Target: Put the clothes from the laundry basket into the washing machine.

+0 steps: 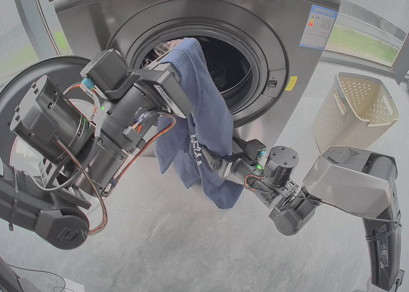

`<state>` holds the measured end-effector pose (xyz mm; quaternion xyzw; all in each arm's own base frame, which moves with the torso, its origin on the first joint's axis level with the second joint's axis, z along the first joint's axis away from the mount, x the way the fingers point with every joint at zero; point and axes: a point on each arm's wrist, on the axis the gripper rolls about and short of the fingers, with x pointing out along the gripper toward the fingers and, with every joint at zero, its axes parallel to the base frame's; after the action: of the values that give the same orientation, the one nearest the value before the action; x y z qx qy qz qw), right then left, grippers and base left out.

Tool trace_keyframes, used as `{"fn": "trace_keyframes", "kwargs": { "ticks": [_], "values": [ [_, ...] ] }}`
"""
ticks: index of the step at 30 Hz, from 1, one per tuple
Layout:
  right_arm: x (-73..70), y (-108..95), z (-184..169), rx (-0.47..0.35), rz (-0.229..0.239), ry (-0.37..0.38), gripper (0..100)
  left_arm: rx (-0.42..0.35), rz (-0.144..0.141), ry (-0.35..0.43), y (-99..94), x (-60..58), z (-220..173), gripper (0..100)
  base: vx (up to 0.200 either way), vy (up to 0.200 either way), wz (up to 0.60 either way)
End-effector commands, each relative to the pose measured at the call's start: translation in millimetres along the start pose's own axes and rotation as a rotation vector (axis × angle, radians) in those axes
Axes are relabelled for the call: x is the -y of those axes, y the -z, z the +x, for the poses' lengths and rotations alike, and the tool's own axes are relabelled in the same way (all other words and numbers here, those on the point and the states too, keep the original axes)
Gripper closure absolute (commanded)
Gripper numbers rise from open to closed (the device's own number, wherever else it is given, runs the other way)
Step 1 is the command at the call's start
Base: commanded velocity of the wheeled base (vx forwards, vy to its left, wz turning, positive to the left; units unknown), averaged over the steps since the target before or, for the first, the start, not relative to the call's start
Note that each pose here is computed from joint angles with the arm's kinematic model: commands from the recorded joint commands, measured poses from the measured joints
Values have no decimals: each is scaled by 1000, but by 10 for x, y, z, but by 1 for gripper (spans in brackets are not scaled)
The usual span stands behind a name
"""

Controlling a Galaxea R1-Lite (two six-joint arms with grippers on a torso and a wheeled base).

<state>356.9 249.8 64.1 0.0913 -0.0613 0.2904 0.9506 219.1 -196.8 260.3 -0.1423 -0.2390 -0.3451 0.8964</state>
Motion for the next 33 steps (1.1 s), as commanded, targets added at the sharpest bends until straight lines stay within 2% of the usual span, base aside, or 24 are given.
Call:
{"fn": "trace_keyframes", "kwargs": {
  "ticks": [1, 6, 15, 21, 22, 24, 28, 29, 30, 33],
  "values": [
    [-59, 226, 83, -18, 1, -39, 0, -8, -25, 36, -19, 124, -56, 100, 0, 0, 0],
    [-92, 352, 148, -21, -3, -63, 0, -25, -31, 49, 12, 168, -91, 100, 0, 0, 0],
    [-22, 368, 287, 31, -6, -44, 0, -9, -47, 69, -57, 228, -103, 100, 0, 0, 0],
    [-13, 375, 362, 66, -4, -27, 0, -7, -40, 55, -54, 189, -101, 100, 0, 0, 0],
    [-7, 354, 376, 77, -2, -22, 100, -9, -35, 44, -42, 161, -100, 100, 0, 0, 0],
    [-14, 309, 378, 89, -2, -24, 100, -11, -13, 8, -38, 35, -97, 100, 0, 0, 0],
    [29, 182, 363, 108, -4, -14, 100, -35, 44, -95, 31, -293, -109, 100, 0, 0, 0],
    [34, 165, 359, 110, -4, -13, 100, -39, 49, -103, 38, -320, -115, 100, 0, 0, 0],
    [47, 99, 329, 107, -5, -8, 100, -74, 74, -148, 111, -466, -176, 100, 0, 0, 0],
    [58, 13, 273, 103, -6, -5, 100, -162, 98, -190, 250, -624, -351, 100, 0, 0, 0]
  ]
}}
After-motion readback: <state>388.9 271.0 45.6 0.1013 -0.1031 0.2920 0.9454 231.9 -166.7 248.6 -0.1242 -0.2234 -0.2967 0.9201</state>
